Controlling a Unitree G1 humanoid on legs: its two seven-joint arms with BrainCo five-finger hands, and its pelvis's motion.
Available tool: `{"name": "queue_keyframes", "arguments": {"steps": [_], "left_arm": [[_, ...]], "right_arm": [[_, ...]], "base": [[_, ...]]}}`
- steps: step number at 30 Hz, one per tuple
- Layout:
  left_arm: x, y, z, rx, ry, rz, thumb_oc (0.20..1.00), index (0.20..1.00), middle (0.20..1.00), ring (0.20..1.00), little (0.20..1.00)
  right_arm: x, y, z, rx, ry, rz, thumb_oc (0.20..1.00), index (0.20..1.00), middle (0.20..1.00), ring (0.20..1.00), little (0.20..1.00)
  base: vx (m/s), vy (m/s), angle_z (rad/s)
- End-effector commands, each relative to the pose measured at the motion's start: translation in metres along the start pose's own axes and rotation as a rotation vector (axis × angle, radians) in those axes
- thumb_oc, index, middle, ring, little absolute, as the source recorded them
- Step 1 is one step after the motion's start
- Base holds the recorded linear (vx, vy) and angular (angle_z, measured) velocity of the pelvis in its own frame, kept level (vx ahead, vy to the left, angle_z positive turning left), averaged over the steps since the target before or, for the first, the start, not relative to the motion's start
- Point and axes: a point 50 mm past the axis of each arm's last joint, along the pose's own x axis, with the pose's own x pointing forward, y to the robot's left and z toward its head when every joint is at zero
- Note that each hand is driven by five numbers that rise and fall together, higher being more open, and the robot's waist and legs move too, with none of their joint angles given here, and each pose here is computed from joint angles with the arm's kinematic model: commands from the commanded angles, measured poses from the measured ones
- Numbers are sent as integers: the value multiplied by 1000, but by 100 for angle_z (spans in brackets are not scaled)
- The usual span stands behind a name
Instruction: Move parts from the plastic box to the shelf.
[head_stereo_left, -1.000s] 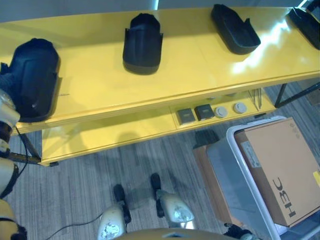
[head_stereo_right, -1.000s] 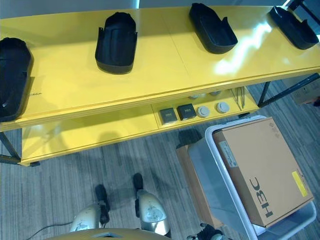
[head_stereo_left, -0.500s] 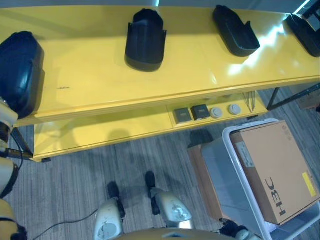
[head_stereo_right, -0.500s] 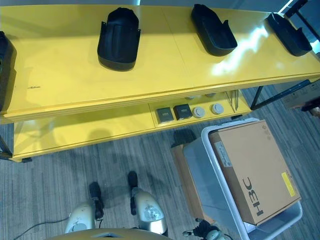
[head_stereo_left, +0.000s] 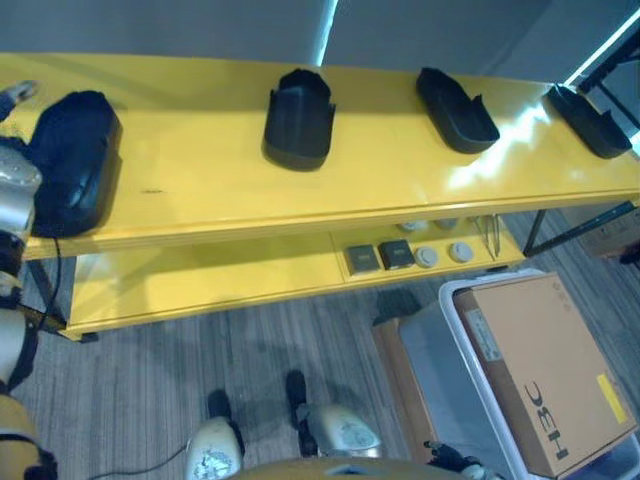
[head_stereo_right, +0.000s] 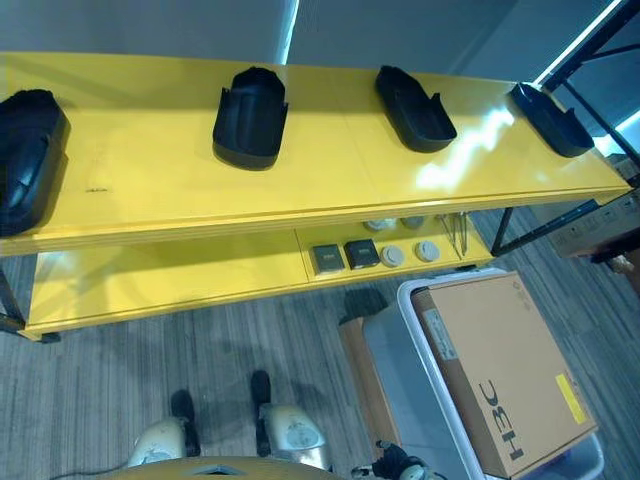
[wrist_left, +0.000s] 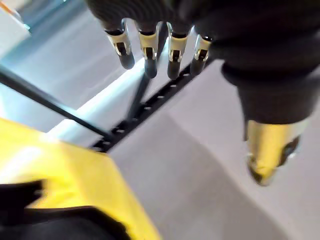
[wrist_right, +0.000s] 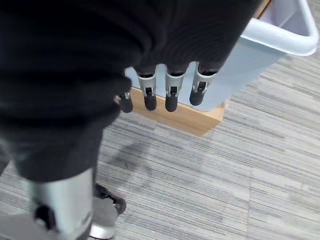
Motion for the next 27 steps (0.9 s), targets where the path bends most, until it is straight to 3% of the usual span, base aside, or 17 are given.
{"name": "queue_keyframes", "arguments": {"steps": [1, 5, 6, 7, 10, 15, 19, 27], "left_arm": [[-12, 7, 33, -257, -190, -51, 1000, 1000, 1000, 1000, 1000], [-71, -12, 43, -537, -271, -317, 1000, 1000, 1000, 1000, 1000], [-100, -23, 38, -653, -238, -407, 504, 504, 504, 504, 504], [-119, -30, 26, -700, -185, -452, 200, 200, 200, 200, 200], [-161, -40, -3, -792, -67, -563, 200, 200, 200, 200, 200], [-196, -36, -43, -845, 101, -593, 200, 200, 200, 200, 200], [-205, -33, -64, -824, 196, -558, 200, 200, 200, 200, 200], [-184, -35, -70, -673, 187, -432, 200, 200, 200, 200, 200]], "right_arm": [[-8, 3, -41, -65, 138, -21, 1000, 1000, 1000, 1000, 1000], [-12, 11, -51, -45, 162, -35, 1000, 1000, 1000, 1000, 1000], [-14, 15, -53, -31, 165, -39, 1000, 1000, 1000, 1000, 1000], [-15, 17, -56, -25, 169, -43, 1000, 1000, 1000, 1000, 1000], [-19, 25, -62, 6, 180, -53, 1000, 1000, 1000, 1000, 1000], [-25, 33, -77, 55, 213, -66, 1000, 1000, 1000, 1000, 1000], [-25, 33, -82, 77, 230, -76, 1000, 1000, 1000, 1000, 1000], [-23, 27, -83, 39, 234, -74, 1000, 1000, 1000, 1000, 1000]], "base": [[82, 51, 5], [32, 52, 12], [3, 55, 8], [-2, 48, 3], [-6, 33, 7], [-20, 51, 14], [-7, 40, 7], [6, 32, 7]]}}
